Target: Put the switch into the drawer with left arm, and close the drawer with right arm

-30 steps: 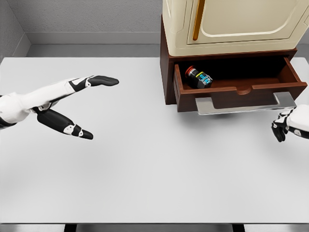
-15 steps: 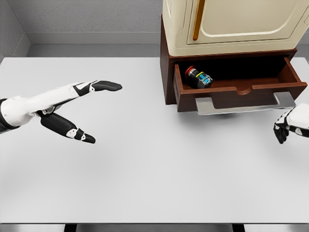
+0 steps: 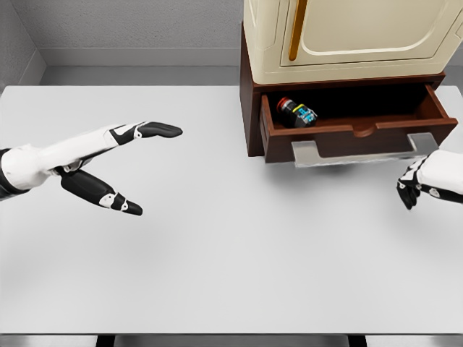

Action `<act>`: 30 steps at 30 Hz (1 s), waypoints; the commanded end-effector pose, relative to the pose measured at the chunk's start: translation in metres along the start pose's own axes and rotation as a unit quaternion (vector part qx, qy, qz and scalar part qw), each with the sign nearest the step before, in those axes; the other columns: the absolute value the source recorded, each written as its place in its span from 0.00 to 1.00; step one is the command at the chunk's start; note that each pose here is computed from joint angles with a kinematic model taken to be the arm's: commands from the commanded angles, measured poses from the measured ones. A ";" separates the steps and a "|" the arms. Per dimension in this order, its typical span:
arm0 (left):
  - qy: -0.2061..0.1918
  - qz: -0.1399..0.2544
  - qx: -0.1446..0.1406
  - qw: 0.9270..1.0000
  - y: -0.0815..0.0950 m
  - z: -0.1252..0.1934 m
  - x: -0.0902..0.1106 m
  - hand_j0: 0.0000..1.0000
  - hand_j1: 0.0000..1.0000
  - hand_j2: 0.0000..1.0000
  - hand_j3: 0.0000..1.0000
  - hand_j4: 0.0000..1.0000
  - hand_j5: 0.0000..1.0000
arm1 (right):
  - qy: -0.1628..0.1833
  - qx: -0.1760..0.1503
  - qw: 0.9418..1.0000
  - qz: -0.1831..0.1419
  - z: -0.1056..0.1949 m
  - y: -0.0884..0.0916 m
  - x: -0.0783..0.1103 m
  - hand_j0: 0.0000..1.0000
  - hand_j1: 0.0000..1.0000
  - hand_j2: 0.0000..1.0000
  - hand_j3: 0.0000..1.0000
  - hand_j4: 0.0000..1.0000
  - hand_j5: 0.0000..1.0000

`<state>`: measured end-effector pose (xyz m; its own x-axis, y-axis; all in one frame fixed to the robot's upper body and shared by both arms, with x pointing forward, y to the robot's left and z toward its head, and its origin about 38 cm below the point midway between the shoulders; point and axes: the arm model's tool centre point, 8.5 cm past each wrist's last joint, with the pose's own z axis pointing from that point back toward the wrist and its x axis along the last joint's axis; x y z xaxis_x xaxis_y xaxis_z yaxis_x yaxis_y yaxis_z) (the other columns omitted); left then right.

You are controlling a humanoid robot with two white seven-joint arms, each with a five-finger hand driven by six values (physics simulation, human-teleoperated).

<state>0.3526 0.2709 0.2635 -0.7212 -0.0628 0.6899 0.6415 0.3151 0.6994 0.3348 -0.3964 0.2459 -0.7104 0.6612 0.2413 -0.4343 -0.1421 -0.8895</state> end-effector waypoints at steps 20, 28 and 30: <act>0.005 0.011 -0.007 1.000 -0.005 0.001 -0.003 1.00 1.00 1.00 1.00 1.00 1.00 | -0.028 -0.066 0.997 -0.013 -0.019 -0.020 0.006 0.22 0.22 0.22 0.22 0.22 0.22; 0.008 0.009 -0.008 1.000 -0.003 0.002 -0.002 1.00 1.00 1.00 1.00 1.00 1.00 | -0.027 -0.040 0.999 -0.005 -0.019 -0.020 0.006 0.22 0.22 0.22 0.22 0.22 0.22; 0.007 0.009 -0.008 1.000 -0.003 0.002 -0.002 1.00 1.00 1.00 1.00 1.00 1.00 | -0.022 -0.027 0.999 0.000 -0.015 -0.020 0.005 0.22 0.22 0.22 0.22 0.22 0.22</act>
<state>0.3516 0.2717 0.2599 -0.7111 -0.0739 0.6992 0.6538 0.2963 0.6962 0.3495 -0.3757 0.2579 -0.7382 0.6220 0.2611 -0.3954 -0.0854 -0.9145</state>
